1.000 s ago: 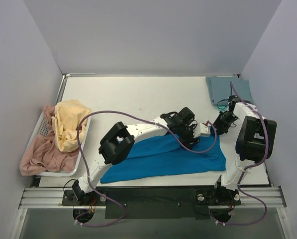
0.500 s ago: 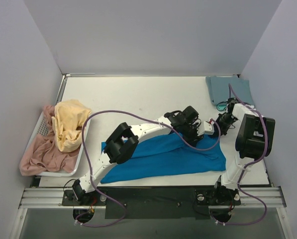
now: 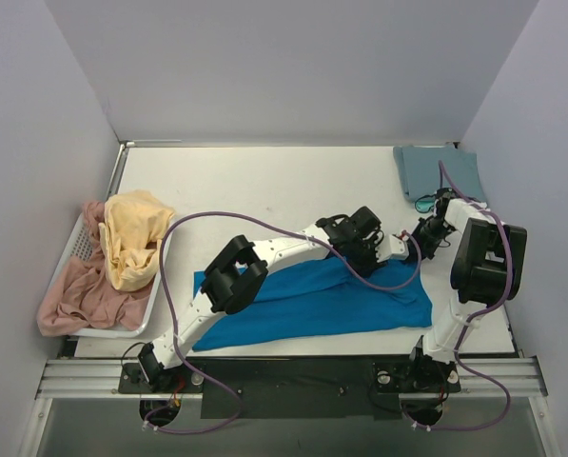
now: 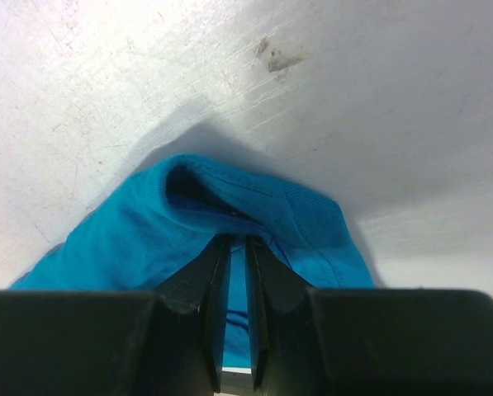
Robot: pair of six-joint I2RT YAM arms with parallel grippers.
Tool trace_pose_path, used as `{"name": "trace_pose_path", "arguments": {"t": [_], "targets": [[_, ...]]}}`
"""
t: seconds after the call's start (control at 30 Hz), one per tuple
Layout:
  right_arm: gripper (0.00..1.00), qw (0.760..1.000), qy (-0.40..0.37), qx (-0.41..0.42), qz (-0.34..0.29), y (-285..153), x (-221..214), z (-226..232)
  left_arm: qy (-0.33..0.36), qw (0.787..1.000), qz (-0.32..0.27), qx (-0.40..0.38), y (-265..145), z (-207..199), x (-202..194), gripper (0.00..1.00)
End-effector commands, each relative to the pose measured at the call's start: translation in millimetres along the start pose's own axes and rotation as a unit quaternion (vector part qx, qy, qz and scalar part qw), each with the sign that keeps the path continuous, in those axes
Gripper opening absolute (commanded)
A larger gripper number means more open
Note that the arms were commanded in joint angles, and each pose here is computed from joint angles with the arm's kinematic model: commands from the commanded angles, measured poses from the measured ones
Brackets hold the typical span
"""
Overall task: Fold and stack the t-shirts
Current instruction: Fold the other side of the tshirt into a rectangle
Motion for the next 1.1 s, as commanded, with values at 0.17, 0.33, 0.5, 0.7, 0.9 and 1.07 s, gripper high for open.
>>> {"name": "trace_pose_path", "arguments": {"t": [0.17, 0.33, 0.5, 0.7, 0.9, 1.07], "targets": [[0.08, 1.000, 0.007, -0.021, 0.009, -1, -8, -7, -0.004, 0.996, -0.013, -0.088, -17, -26, 18, 0.00], [0.08, 0.999, 0.009, -0.027, 0.015, 2, -8, -10, -0.008, 0.993, -0.017, -0.112, -30, -34, 29, 0.00], [0.07, 0.999, 0.018, -0.031, 0.019, 4, -6, -17, -0.005, 0.990, 0.014, -0.141, -42, -42, 22, 0.00], [0.07, 0.999, 0.021, -0.031, 0.019, 4, -5, -19, -0.032, 0.981, 0.066, -0.182, -43, -52, -9, 0.00], [0.07, 0.999, 0.020, -0.033, 0.024, 7, -4, -19, -0.031, 0.975, 0.073, -0.210, -50, -59, -14, 0.00], [0.07, 0.999, 0.017, -0.032, 0.021, 6, -2, -20, -0.011, 0.967, 0.092, -0.236, -59, -65, -19, 0.34]]}}
Point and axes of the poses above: each gripper's point midway between its finger pads, its own y axis out along the fingers, its own z axis along the line the jaws close on, x = y × z, the point moved 9 cm from there along -y, back along the fingers, and after that the axes turned 15 degrees about -y, right-handed, at the moved point
